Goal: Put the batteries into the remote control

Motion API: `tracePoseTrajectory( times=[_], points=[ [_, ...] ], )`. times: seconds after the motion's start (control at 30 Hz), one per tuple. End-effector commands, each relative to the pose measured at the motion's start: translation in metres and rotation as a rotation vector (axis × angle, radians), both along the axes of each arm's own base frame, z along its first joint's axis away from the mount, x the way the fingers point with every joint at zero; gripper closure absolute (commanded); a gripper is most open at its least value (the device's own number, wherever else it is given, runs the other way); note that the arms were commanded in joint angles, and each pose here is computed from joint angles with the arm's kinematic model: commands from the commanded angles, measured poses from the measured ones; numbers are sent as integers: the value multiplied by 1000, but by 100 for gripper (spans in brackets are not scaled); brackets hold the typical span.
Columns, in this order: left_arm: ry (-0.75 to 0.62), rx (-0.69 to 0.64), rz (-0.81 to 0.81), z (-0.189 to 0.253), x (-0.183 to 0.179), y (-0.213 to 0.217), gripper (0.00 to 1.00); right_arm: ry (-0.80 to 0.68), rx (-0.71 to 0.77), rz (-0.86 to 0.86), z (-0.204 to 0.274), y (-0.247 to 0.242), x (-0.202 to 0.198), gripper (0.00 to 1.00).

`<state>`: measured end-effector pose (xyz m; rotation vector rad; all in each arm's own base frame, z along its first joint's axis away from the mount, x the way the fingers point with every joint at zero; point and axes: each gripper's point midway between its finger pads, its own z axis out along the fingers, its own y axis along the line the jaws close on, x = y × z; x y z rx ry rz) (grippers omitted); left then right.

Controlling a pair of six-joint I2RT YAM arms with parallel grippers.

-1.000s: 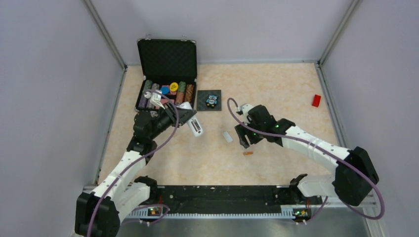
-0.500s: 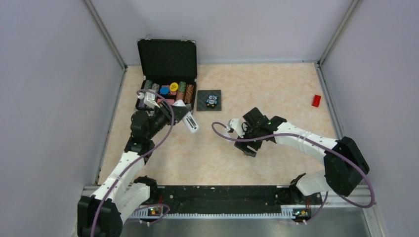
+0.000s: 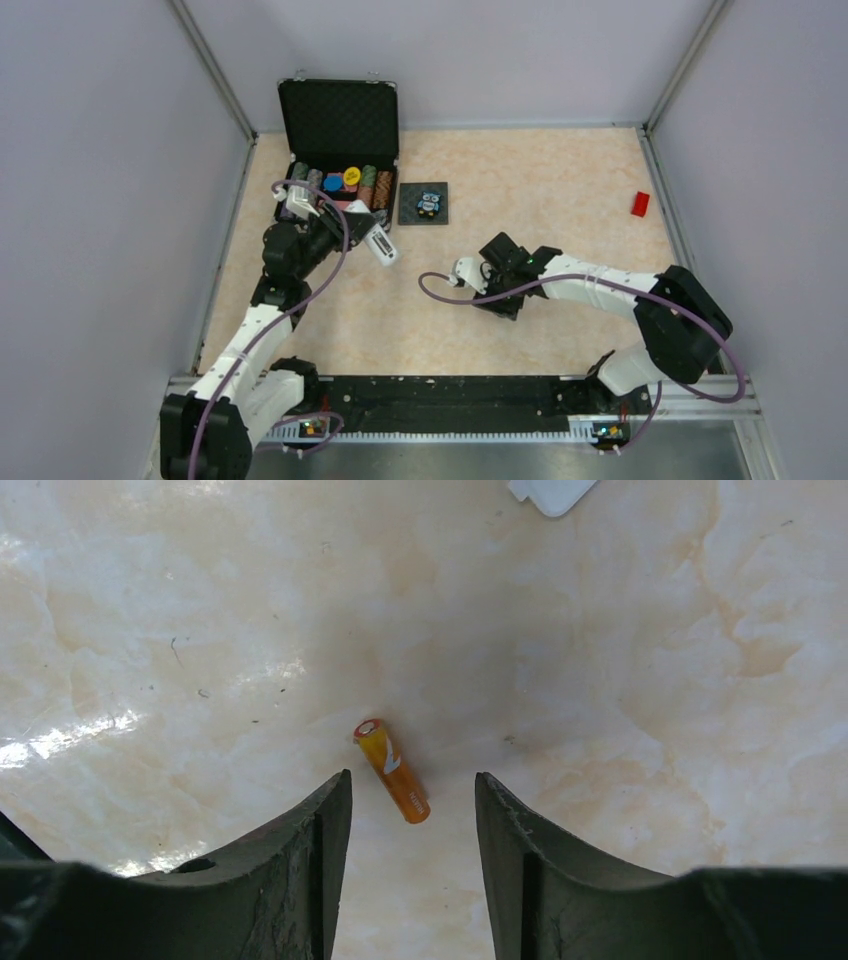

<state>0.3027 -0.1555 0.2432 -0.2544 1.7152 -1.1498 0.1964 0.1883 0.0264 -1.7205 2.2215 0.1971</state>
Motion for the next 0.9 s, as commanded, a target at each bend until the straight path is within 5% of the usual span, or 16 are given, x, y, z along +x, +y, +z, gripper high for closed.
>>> tracePoseTrajectory(
  times=[0.0,0.53,0.73,0.87],
  points=[
    [-95,-13,17,28,7,4,100,-77,32,-5,1,11,15,55],
    [-85,-25,4,23,8,4,100,-68,14,-35,-10,4,11,63],
    [-70,-30,-7,19,6,3,100,-89,3,-91,-10,6,21,96],
    [-58,-37,-29,17,3,0,100,-105,81,-180,10,23,32,100]
  ],
)
